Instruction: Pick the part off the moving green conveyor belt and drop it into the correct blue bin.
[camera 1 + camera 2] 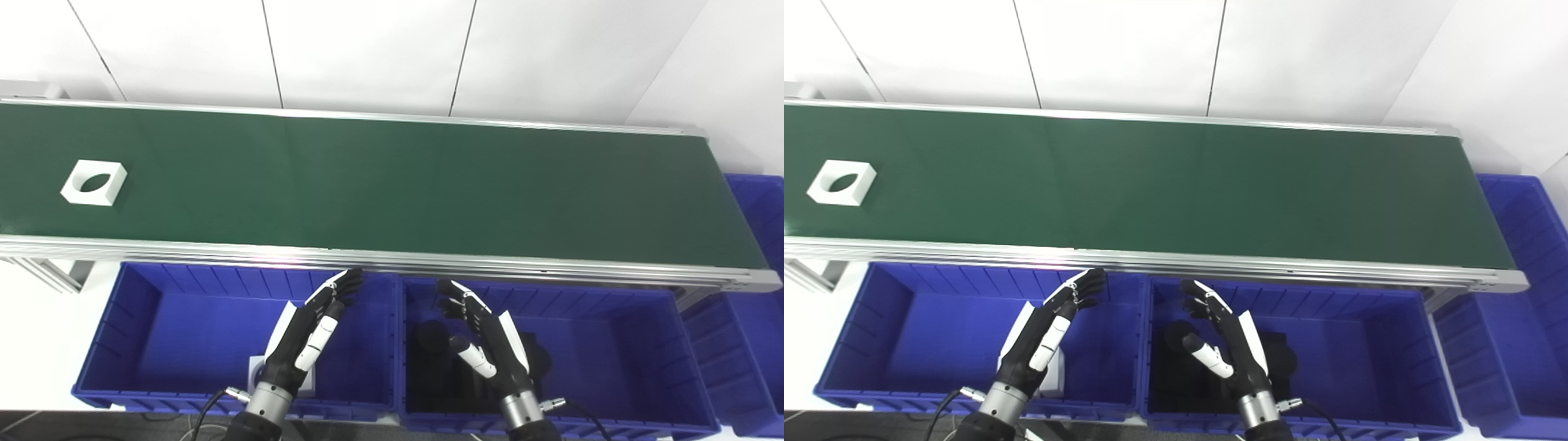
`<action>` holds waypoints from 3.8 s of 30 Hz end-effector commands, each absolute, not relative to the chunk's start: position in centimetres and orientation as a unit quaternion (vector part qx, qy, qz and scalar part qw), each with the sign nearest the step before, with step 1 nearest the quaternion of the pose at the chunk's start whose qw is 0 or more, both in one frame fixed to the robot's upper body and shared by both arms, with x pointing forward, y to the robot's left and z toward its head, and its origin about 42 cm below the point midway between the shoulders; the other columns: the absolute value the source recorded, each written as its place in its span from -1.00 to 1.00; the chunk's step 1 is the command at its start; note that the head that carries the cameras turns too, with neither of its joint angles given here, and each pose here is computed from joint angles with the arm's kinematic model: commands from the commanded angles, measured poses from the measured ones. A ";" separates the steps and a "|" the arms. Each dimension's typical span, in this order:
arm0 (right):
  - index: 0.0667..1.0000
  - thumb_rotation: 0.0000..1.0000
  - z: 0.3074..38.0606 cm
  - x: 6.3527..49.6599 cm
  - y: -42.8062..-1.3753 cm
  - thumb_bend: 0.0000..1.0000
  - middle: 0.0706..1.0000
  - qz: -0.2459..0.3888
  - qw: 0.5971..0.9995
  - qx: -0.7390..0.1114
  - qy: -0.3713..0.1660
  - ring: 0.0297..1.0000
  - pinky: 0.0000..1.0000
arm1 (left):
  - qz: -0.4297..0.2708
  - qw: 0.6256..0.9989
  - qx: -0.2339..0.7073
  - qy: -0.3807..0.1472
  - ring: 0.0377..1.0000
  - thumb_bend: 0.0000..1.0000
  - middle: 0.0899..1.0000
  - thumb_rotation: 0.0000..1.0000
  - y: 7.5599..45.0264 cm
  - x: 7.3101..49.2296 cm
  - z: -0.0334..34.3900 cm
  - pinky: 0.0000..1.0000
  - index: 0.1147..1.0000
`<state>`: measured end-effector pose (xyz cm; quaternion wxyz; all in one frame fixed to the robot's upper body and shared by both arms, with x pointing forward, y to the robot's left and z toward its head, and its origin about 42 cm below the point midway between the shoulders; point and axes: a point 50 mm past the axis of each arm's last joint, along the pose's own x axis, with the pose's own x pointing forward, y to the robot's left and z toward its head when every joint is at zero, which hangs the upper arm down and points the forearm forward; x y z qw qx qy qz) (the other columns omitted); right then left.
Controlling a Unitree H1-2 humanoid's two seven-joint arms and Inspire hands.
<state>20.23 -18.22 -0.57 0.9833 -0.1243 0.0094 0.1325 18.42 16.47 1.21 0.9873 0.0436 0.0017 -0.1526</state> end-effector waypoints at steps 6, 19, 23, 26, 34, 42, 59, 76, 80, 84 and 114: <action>0.65 0.86 0.4 21.2 -18.0 0.85 0.65 0.129 0.984 -0.117 -0.024 0.56 0.47 | -0.151 0.987 0.041 -0.027 0.71 -0.01 0.69 1.00 16.4 18.8 1.9 0.63 0.67; 0.66 0.86 0.0 21.4 -18.2 0.86 0.65 0.130 0.984 -0.120 -0.017 0.56 0.48 | -0.155 0.987 0.042 -0.025 0.70 -0.01 0.68 1.00 16.3 18.9 1.7 0.65 0.66; 0.66 0.86 -0.1 21.4 -18.2 0.85 0.65 0.130 0.984 -0.125 -0.017 0.55 0.48 | -0.154 0.987 0.038 -0.024 0.70 0.01 0.68 1.00 16.3 18.9 1.7 0.65 0.66; 0.66 0.87 -0.1 21.5 -18.2 0.85 0.64 0.131 0.983 -0.128 -0.018 0.55 0.47 | -0.154 0.987 0.039 -0.025 0.71 0.02 0.68 1.00 16.3 18.9 1.7 0.66 0.67; 0.66 0.84 -0.2 21.5 -18.2 0.84 0.64 0.132 0.983 -0.123 -0.015 0.54 0.46 | -0.155 0.987 0.042 -0.023 0.71 0.02 0.69 1.00 16.4 18.9 1.6 0.65 0.67; 0.66 0.86 -0.2 21.5 -18.0 0.85 0.65 0.131 0.983 -0.126 -0.016 0.55 0.46 | -0.156 0.987 0.042 -0.022 0.71 -0.01 0.69 1.00 16.5 18.9 1.6 0.66 0.67; 0.67 0.87 -0.3 21.5 -18.0 0.86 0.65 0.133 0.984 -0.122 -0.013 0.56 0.47 | -0.157 0.986 0.041 -0.020 0.72 0.03 0.70 1.00 16.6 18.9 1.5 0.67 0.68; 0.68 0.87 -1.6 21.3 -18.5 0.81 0.67 0.136 0.982 -0.130 0.013 0.56 0.46 | -0.158 0.986 0.046 0.003 0.70 0.15 0.68 0.95 16.1 18.8 0.2 0.64 0.67; 0.68 0.88 -2.4 21.2 -18.9 0.81 0.66 0.133 0.981 -0.135 0.030 0.55 0.44 | -0.156 0.986 0.048 0.023 0.68 0.19 0.66 0.88 15.8 18.7 -0.9 0.62 0.63; 0.64 0.86 -2.9 21.2 -19.0 0.84 0.62 0.127 0.982 -0.137 0.040 0.53 0.48 | -0.152 0.986 0.058 0.033 0.64 0.14 0.63 0.82 15.6 18.8 -1.6 0.53 0.59; 0.61 0.88 -3.5 21.7 -19.5 0.91 0.60 0.123 0.980 -0.148 0.049 0.51 0.41 | -0.186 0.979 0.036 -0.076 0.65 0.55 0.63 0.80 13.1 18.2 4.2 0.51 0.57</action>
